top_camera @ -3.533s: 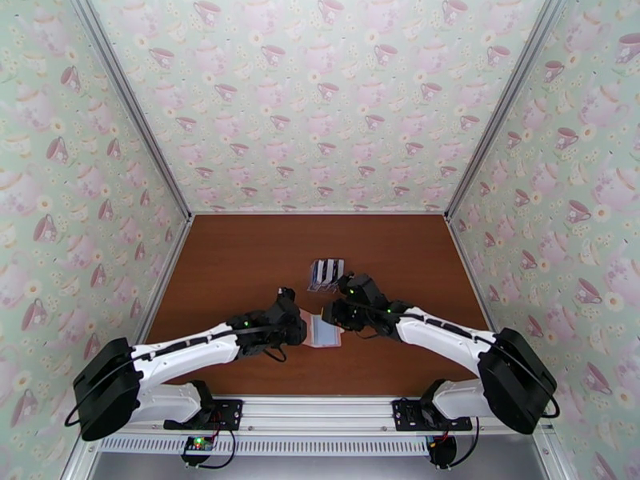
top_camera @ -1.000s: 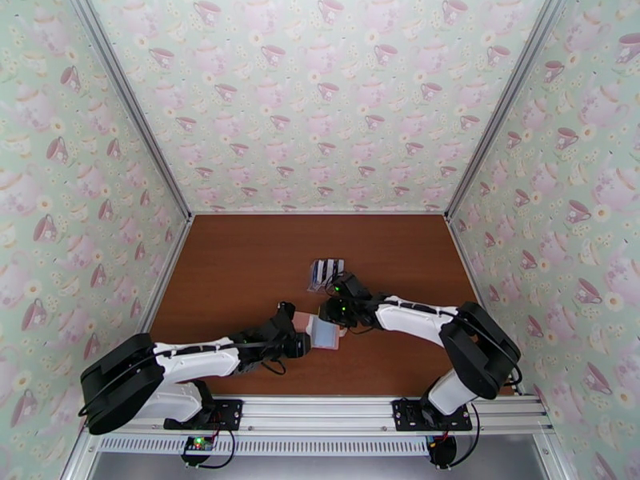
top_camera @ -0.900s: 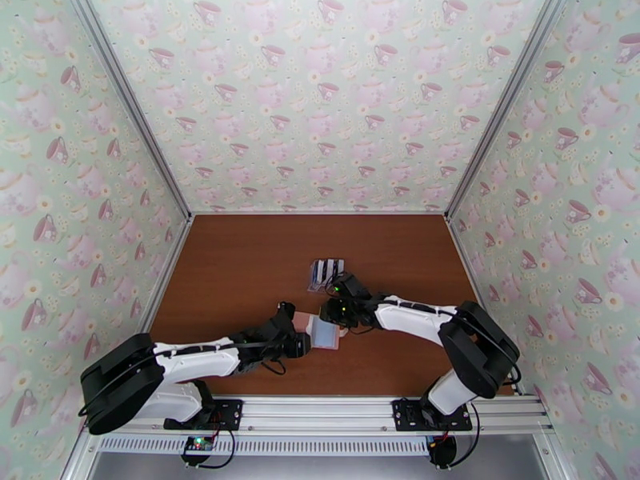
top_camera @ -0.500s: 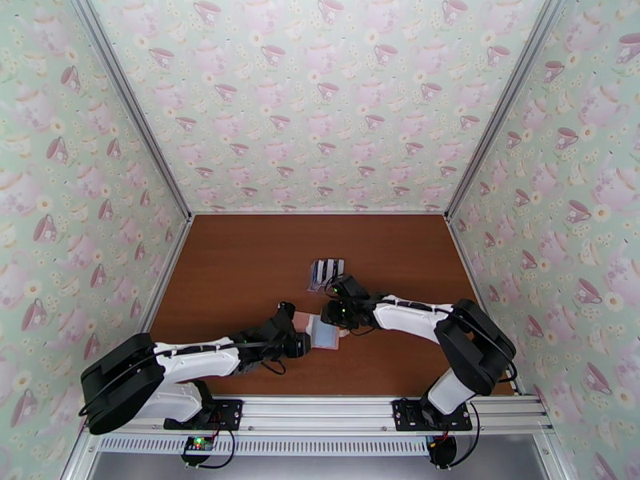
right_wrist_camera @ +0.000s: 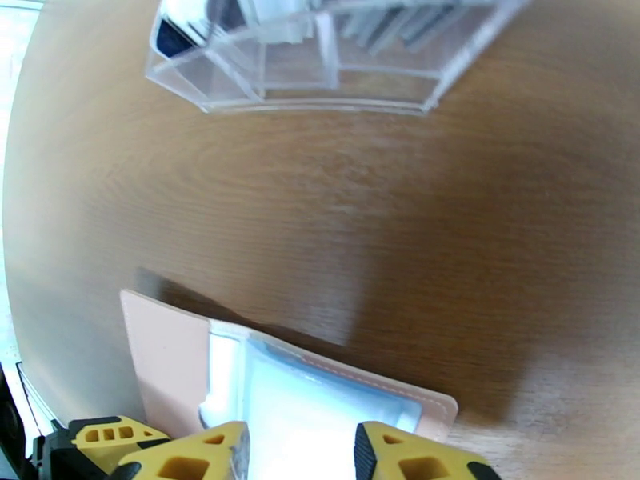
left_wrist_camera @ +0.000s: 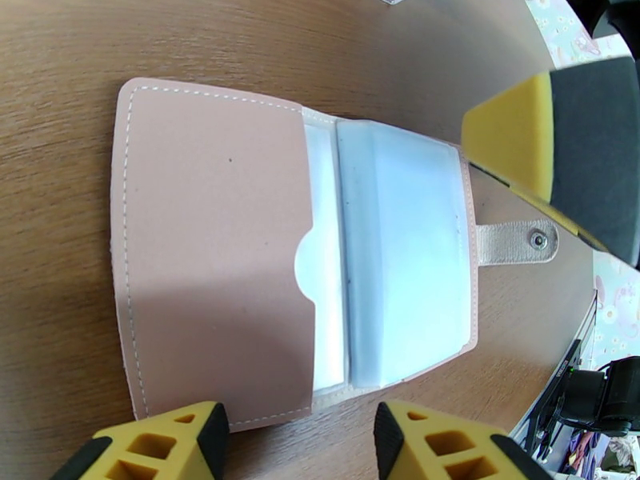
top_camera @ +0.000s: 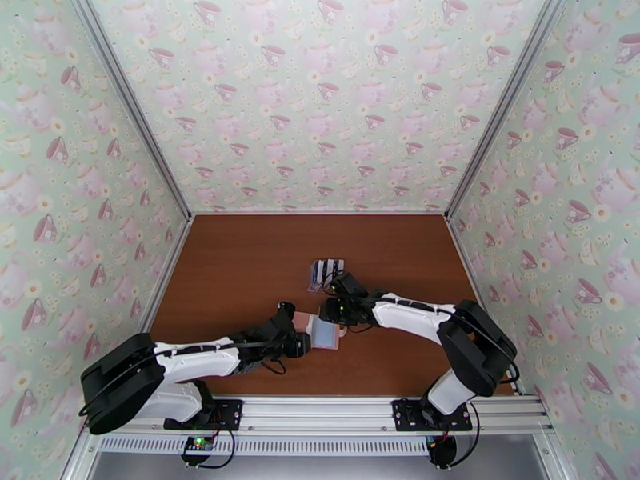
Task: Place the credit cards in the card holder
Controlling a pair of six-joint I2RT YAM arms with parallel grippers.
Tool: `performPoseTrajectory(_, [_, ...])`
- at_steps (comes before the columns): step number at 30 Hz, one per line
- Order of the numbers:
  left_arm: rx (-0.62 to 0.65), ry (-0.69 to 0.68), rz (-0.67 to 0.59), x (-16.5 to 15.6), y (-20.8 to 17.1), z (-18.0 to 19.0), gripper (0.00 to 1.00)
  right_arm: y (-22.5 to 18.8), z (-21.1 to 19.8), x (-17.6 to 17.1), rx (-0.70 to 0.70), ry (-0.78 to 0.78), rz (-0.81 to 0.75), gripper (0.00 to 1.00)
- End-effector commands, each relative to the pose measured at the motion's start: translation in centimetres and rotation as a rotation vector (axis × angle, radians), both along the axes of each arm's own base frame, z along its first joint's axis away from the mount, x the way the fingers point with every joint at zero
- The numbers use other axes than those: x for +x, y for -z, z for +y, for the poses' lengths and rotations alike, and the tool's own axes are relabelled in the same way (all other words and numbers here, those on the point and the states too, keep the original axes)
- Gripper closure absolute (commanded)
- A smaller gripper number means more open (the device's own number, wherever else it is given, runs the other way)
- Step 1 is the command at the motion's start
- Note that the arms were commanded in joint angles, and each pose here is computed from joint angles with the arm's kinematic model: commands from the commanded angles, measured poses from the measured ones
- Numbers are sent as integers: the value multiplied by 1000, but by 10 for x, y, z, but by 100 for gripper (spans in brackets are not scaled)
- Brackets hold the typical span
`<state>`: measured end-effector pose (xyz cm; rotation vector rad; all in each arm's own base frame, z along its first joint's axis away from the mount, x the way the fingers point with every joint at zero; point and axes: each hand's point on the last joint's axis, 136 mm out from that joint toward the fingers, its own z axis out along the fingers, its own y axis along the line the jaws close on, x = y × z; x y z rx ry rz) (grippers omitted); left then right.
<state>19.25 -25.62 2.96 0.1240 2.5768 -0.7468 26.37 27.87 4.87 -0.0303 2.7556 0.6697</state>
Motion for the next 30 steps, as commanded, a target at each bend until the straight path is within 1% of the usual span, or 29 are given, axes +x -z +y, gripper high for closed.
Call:
performPoseTrajectory(1, [51, 10, 67, -11, 17, 9, 45, 3, 3, 4, -30, -18, -14, 59])
performPoseTrajectory(7, [54, 10, 71, -12, 19, 10, 44, 12, 5, 4, -41, -26, 2, 60])
performPoseTrajectory(12, [49, 7, 72, -13, 19, 10, 40, 19, 5, -2, -57, -36, 18, 59])
performPoseTrajectory(20, [43, 15, 76, -15, 21, 8, 36, 30, 20, -19, -69, -65, 44, 60])
performPoseTrajectory(30, [-28, 31, 28, -14, 6, 2, 28, 23, 30, -23, -29, -62, 41, 60])
